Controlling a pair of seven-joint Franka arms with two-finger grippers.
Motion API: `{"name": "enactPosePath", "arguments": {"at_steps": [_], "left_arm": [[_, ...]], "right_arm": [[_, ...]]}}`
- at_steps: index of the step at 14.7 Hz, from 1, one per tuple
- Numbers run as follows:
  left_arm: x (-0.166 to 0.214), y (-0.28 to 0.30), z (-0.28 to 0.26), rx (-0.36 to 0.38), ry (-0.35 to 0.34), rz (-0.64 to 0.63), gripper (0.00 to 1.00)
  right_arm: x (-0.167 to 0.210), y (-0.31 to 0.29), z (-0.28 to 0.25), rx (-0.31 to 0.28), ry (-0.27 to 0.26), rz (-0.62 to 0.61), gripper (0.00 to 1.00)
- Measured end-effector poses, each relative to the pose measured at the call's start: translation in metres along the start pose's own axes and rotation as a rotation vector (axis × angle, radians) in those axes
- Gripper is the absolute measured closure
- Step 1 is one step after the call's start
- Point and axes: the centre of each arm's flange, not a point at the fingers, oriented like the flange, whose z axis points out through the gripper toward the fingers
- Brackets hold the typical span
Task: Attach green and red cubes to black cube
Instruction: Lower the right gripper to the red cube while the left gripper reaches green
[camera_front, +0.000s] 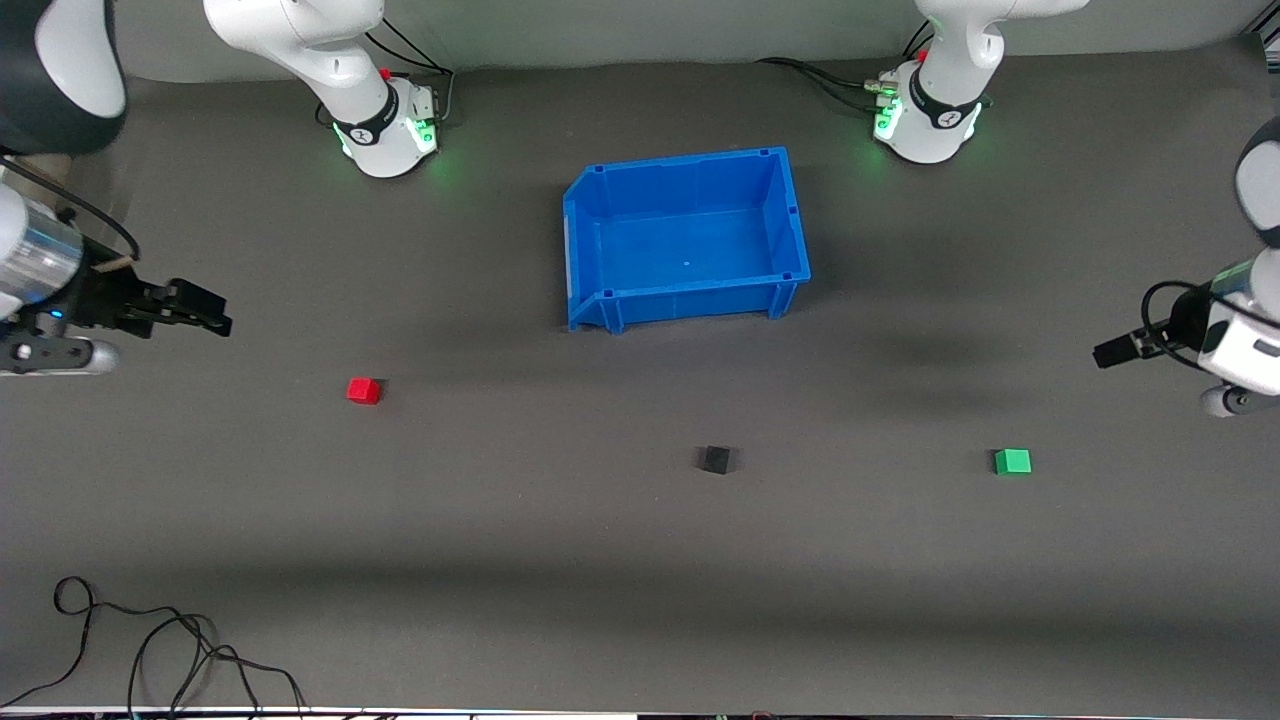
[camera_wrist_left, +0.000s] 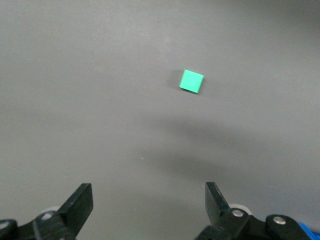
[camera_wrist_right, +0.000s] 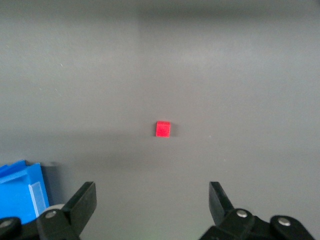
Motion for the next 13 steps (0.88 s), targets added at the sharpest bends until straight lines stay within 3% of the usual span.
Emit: {"name": "enactPosePath", "arguments": {"at_steps": [3,6,9,13], "left_arm": [[0.003,-0.002,0.049,-0.006,0.045,-0.099,0.0],[0.006,0.002,0.09,0.001,0.021,-0.193,0.0],[0.017,0.011,0.146,0.016,-0.004,-0.399,0.0],[0.033,0.031,0.209,-0.003,0.033,-0.789,0.05]], "right_arm": [[0.002,0.014,0.038,0.0,-0.023,0.025,0.0],[0.002,0.024,0.089,0.0,-0.016,0.043,0.0],[-0.005,0.025,0.146,0.0,-0.006,0.053,0.0],[-0.02,0.024,0.213,-0.002,0.029,0.092,0.0]]}}
